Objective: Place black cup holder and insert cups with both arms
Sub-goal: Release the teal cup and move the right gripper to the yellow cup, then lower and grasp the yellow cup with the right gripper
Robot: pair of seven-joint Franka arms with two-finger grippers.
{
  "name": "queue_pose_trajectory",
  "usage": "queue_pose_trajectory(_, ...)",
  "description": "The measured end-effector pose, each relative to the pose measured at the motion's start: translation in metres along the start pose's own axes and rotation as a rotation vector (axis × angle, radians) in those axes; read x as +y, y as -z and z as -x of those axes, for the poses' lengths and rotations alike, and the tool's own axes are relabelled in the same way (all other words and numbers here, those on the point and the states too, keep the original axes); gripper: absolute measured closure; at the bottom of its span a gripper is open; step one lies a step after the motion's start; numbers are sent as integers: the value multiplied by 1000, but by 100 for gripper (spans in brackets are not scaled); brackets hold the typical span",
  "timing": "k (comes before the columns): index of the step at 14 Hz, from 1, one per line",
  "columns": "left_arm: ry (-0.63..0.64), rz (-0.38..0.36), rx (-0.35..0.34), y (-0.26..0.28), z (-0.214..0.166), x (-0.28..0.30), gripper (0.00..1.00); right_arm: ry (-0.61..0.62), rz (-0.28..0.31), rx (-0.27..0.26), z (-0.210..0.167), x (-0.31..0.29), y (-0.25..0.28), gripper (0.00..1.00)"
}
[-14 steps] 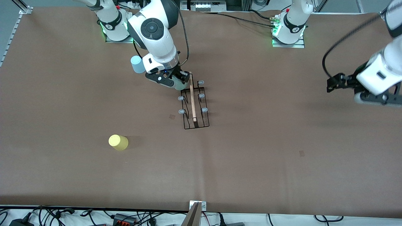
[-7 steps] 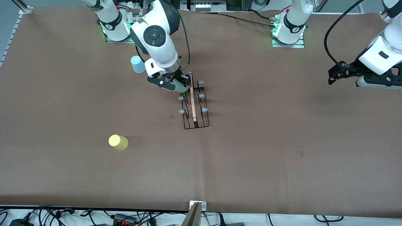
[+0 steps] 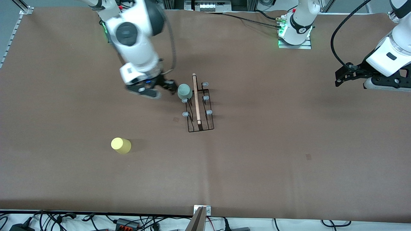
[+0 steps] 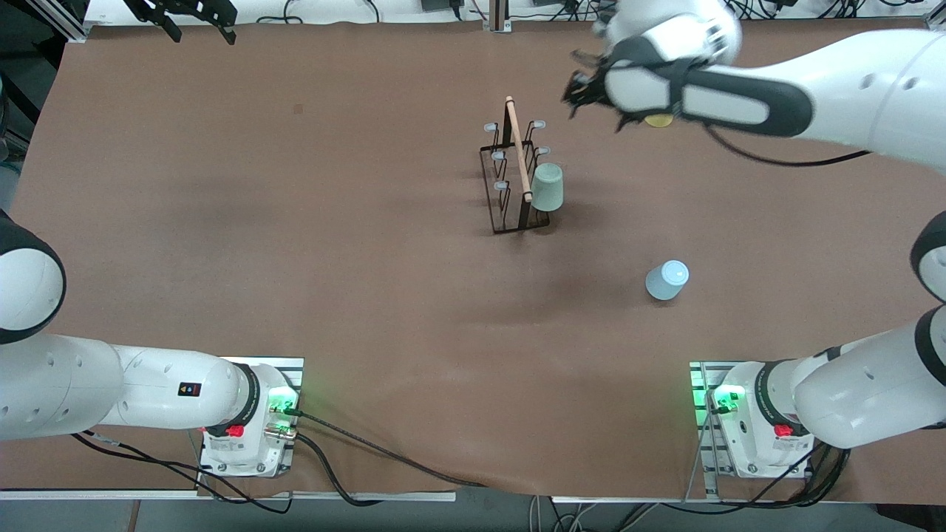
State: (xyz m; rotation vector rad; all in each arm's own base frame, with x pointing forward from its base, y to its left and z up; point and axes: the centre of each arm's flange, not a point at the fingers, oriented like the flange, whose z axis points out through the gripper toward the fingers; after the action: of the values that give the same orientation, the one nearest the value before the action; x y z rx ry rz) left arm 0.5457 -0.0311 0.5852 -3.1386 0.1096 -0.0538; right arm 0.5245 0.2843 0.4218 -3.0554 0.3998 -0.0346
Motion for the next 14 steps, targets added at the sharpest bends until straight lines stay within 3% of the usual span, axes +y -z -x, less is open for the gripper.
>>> queue_pose_trajectory(4, 0, 0, -1, 0, 0, 0, 0, 97, 96, 60, -87, 103, -39, 0)
queue_pose_trajectory(7, 0, 0, -1, 0, 0, 0, 0, 136, 92, 108, -108, 109, -106, 0)
queue_pose_trajectory(9, 0, 0, -5, -1, 1, 0, 0, 229, 99, 123, -119, 110, -141, 0)
queue_pose_trajectory(14, 0, 0, -7, -1, 1, 0, 0, 343, 110, 134, -159, 133, -158, 0)
